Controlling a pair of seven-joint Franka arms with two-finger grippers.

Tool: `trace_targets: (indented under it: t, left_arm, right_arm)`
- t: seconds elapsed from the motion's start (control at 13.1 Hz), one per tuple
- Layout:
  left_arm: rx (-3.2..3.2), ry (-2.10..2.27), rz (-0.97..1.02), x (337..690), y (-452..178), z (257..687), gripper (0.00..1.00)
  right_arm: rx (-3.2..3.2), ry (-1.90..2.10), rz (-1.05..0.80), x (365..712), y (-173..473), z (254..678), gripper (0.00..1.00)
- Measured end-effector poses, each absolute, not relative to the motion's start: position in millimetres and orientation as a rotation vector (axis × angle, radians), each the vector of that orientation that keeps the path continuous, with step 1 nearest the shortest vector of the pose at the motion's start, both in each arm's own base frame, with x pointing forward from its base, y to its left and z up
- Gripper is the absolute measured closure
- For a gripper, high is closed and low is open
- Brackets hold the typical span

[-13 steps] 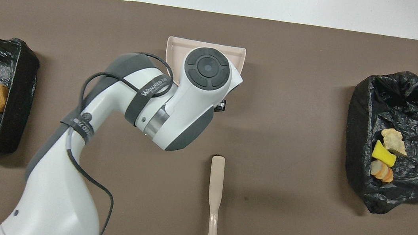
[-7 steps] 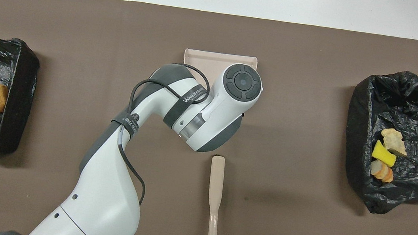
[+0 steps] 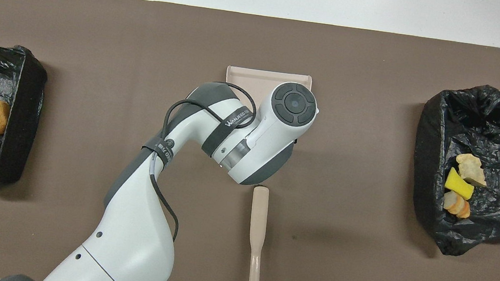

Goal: Sweep and dump trash in bin

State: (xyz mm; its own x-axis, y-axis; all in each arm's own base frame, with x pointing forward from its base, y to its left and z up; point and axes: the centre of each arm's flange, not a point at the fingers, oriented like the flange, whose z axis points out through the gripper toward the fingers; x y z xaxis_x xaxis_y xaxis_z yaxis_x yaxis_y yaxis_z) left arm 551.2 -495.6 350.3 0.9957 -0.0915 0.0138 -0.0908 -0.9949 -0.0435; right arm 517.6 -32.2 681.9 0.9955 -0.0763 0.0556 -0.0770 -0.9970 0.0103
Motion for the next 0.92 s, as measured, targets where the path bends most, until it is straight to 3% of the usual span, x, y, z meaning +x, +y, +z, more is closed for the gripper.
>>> trace_targets:
  t: [0.23, 0.38, 0.92]
  left_arm:
    - [-3.083, 0.142, -0.089, 562, -486, 358, 0.25]
    - [-3.071, 0.169, -0.148, 572, -469, 385, 0.00]
    - [-3.057, 0.326, -0.223, 584, -284, 523, 0.00]
  right_arm:
    - [3.126, -0.116, 0.086, 518, -32, 682, 0.00]
    - [3.126, -0.104, 0.080, 517, -32, 681, 0.00]
    - [3.127, -0.040, 0.064, 516, -32, 680, 0.00]
